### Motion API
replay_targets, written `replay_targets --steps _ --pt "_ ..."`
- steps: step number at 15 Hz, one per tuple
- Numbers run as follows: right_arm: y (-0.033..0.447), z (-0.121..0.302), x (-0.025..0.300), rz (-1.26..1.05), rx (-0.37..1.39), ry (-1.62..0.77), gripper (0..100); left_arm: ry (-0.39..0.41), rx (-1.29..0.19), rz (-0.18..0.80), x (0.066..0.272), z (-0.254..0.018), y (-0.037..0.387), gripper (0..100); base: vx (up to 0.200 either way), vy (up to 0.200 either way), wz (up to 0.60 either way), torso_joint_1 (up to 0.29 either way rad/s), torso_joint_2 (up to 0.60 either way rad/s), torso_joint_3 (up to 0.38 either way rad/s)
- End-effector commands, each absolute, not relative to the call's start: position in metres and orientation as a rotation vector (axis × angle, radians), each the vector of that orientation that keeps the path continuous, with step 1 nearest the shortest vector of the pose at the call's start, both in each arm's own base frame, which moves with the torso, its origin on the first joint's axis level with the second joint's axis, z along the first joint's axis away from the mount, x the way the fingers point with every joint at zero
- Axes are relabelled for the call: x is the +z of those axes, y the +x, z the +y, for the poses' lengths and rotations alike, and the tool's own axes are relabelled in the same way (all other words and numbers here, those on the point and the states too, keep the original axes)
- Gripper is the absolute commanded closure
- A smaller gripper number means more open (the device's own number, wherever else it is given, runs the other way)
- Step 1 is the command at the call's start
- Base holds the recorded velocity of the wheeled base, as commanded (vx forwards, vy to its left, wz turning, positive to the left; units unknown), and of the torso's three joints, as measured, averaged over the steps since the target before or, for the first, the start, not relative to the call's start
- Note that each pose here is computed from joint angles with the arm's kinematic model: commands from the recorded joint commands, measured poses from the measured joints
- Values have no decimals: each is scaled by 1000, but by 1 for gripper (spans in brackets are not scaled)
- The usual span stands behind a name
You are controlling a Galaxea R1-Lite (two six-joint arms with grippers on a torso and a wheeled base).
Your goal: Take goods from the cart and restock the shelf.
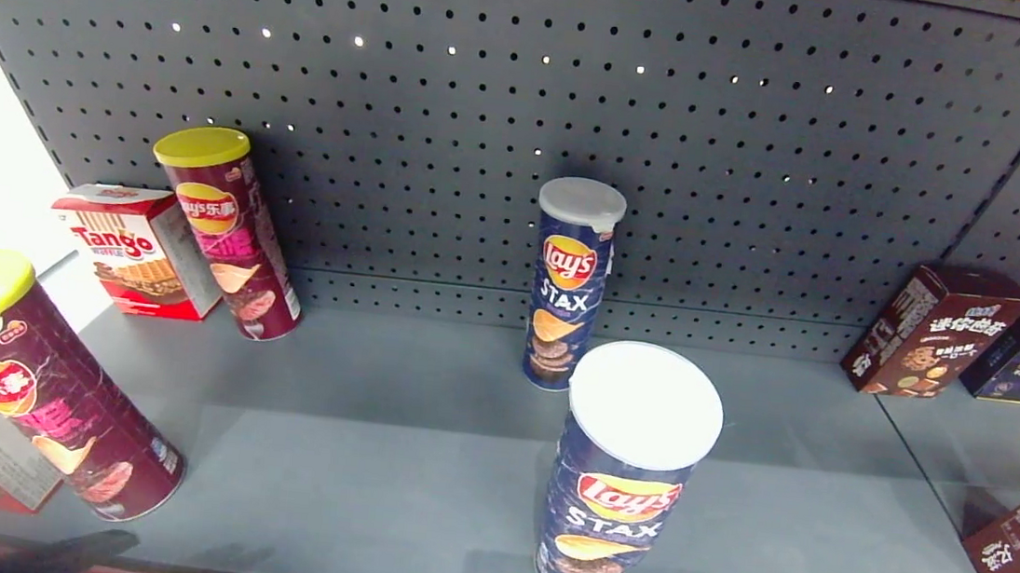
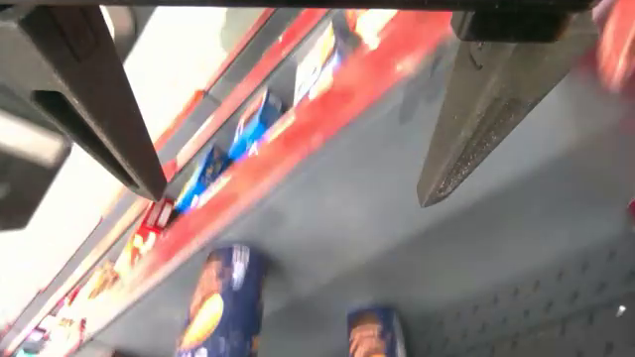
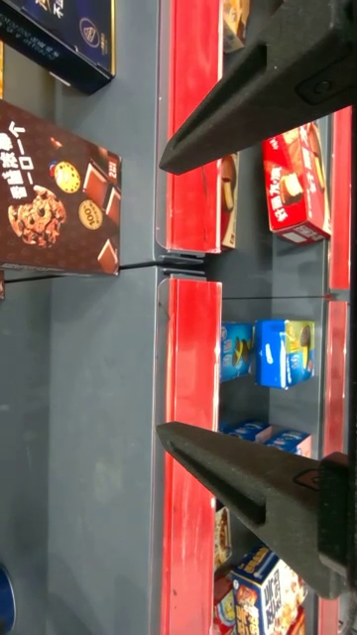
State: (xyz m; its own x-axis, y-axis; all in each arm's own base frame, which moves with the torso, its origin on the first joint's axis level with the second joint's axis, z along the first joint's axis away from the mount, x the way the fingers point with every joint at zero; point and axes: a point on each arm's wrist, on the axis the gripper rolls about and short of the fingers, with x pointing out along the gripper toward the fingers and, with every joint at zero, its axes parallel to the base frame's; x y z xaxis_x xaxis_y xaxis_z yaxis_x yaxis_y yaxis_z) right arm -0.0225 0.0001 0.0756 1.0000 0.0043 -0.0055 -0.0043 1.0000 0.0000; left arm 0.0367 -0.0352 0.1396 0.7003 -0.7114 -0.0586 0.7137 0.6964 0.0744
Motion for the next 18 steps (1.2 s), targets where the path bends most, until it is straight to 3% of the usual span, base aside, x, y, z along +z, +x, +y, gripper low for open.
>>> replay_targets --steps 1,6,8,10,11,12,15,16,18 --pt "-22 0 75 8 3 0 0 77 -733 -60 124 -14 15 0 0 0 0 0 0 0" --pt "-22 0 75 8 5 0 0 105 -409 4 84 -2 -16 0 0 0 0 0 0 0" --pt "-22 0 75 8 5 0 0 96 -375 5 85 -3 -16 0 0 0 0 0 0 0" --pt "-22 0 75 8 5 0 0 90 -248 5 84 -5 -16 0 0 0 0 0 0 0" --pt "-22 0 75 8 5 0 0 61 -207 -44 84 -5 -21 0 0 0 0 0 0 0" --pt "-22 0 75 8 5 0 0 13 -214 -72 83 -5 -24 0 0 0 0 0 0 0" --pt "-22 0 75 8 5 0 0 -7 -217 -67 83 -5 -24 0 0 0 0 0 0 0" --pt "-22 0 75 8 5 0 0 -88 -218 -61 83 -5 -24 0 0 0 0 0 0 0" --pt "-22 0 75 8 5 0 0 -103 -217 -60 83 -5 -24 0 0 0 0 0 0 0"
